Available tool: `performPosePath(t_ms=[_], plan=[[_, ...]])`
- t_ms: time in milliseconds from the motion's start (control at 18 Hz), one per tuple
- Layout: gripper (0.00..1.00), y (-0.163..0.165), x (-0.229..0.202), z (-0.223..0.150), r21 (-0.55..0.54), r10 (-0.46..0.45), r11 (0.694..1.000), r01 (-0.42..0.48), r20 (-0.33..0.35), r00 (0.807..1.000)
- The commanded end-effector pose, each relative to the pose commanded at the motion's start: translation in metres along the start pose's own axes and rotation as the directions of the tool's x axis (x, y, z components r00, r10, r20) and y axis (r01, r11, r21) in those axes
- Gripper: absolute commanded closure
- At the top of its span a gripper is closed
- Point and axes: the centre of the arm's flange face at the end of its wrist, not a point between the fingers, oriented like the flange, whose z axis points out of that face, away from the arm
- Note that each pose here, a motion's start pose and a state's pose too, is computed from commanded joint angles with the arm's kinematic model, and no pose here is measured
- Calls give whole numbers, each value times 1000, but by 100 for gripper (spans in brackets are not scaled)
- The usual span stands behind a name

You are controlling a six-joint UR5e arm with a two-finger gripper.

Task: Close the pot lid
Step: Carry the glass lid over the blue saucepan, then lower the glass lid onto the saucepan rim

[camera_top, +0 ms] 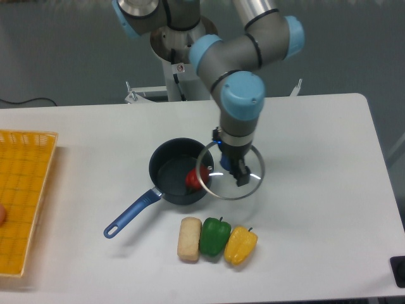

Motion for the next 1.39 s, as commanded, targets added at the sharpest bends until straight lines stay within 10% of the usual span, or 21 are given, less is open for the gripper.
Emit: performPosePath(t_ms=[611,1389], plan=[[72,-72,43,5,-4,-57,998,57,-11,998],[72,-70,44,11,-78,-36,996,35,-4,999]])
